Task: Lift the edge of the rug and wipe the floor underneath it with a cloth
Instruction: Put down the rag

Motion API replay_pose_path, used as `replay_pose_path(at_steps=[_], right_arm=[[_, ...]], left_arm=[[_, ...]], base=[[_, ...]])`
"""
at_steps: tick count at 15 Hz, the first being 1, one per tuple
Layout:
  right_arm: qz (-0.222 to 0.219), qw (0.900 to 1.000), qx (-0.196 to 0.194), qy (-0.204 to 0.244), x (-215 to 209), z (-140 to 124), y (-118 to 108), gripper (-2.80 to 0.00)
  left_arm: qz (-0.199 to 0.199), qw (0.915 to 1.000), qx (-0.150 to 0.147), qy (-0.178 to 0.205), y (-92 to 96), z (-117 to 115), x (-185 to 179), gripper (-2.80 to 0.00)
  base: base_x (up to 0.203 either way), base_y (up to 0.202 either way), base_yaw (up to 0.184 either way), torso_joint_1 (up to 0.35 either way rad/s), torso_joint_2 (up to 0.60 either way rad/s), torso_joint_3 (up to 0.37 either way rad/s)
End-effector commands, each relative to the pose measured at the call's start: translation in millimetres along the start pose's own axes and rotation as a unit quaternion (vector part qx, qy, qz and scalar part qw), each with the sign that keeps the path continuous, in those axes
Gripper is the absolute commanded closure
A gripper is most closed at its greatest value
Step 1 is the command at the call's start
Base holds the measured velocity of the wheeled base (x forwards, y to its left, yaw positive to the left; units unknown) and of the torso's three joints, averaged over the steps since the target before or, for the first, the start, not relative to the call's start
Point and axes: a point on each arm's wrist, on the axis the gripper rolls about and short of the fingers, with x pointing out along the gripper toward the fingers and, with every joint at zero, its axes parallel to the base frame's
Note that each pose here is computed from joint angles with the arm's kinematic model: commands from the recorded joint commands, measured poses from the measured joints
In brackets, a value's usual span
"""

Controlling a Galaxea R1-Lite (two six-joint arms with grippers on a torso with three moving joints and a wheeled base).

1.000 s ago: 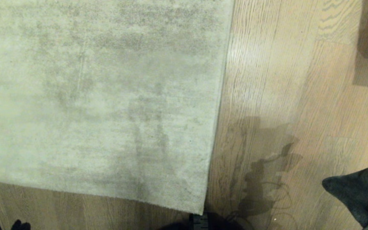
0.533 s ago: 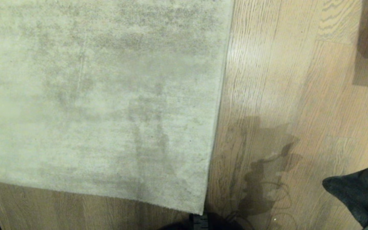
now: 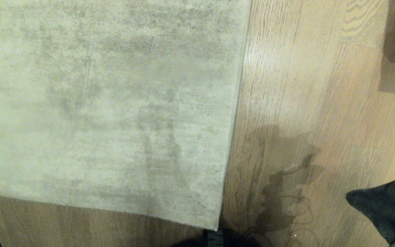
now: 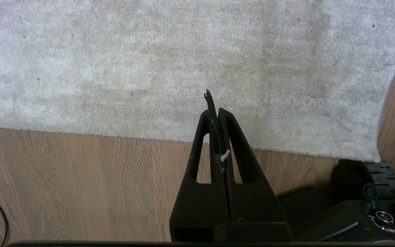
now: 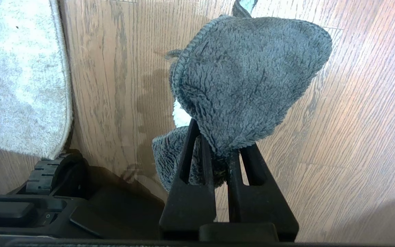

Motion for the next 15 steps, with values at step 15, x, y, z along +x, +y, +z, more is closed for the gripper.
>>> replay_pose_path(at_steps=[15], right_arm=[[0.001,1.000,0.000,0.000,0.0,0.1,0.0,0.00]], left_arm=[[0.001,1.0000,-0.001,-0.002,0.1,0.1,-0.2,0.00]], base=[[0.000,0.000,0.000,0.000,0.00,0.000]])
